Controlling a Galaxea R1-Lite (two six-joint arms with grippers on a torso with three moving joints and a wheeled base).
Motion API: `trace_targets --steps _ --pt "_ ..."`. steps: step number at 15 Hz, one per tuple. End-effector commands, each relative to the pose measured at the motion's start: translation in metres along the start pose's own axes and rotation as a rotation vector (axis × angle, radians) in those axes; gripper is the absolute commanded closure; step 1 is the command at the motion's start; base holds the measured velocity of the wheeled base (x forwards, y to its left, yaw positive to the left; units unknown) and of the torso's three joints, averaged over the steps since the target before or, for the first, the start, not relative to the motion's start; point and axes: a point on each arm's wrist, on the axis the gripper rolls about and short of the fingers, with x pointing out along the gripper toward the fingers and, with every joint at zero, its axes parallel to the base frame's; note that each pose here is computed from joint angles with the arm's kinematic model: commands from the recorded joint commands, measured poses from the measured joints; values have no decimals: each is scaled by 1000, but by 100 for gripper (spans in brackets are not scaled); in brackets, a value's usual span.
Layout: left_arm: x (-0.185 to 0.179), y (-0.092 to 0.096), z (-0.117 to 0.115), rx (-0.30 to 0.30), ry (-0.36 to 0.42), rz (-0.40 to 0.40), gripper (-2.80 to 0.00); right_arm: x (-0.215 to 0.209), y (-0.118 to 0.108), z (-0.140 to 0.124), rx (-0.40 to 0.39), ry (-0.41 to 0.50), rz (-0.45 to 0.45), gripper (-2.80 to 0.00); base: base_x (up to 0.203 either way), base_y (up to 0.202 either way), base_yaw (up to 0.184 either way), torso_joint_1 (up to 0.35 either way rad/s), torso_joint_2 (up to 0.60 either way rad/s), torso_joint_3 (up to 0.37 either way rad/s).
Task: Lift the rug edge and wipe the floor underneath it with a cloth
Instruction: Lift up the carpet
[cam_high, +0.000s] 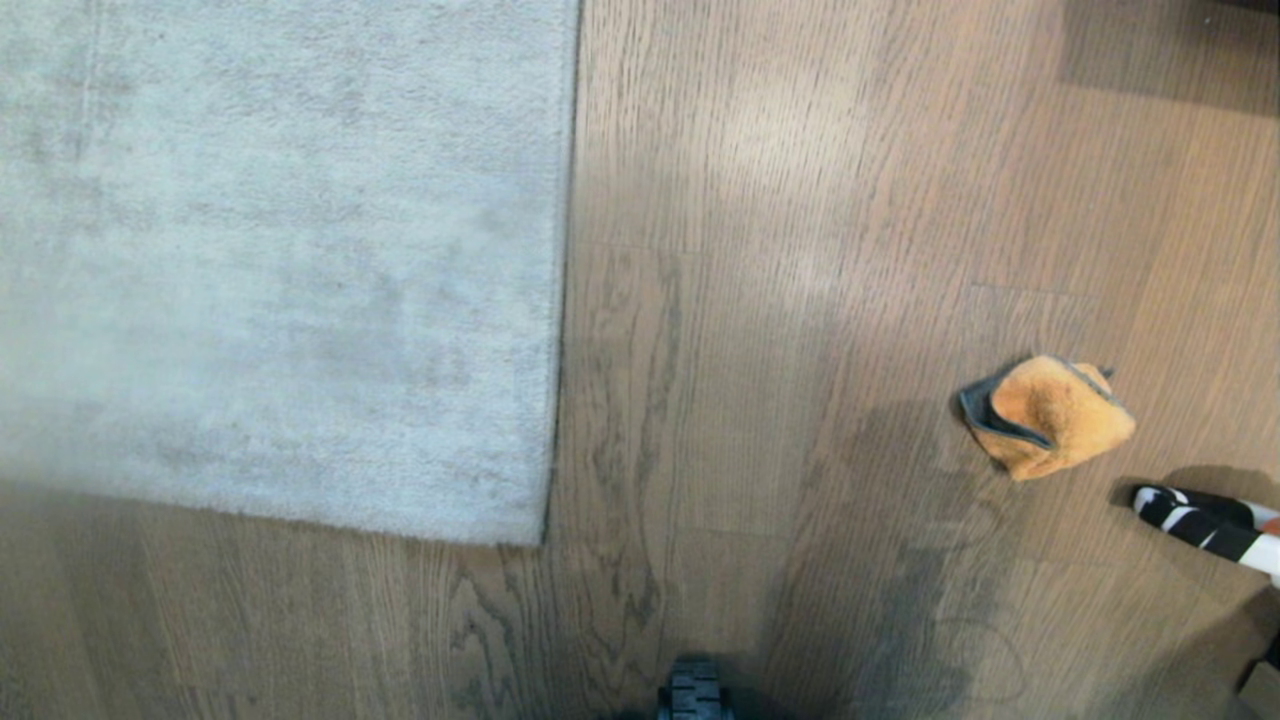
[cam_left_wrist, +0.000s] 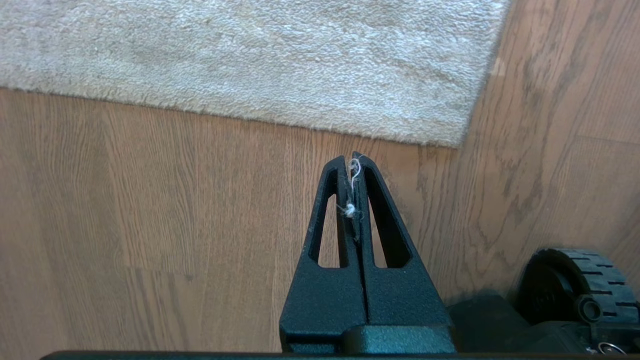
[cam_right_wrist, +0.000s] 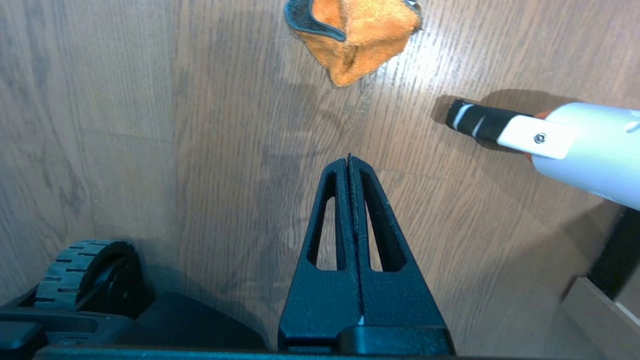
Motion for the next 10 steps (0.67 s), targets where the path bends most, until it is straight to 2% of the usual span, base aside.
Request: trace_targets --steps 1,10 --pt "0 0 0 0 0 1 0 0 0 0 0 -1 1 0 0 0 0 0 0 0" --pt "0 0 0 0 0 1 0 0 0 0 0 0 3 0 0 0 0 0 0 0"
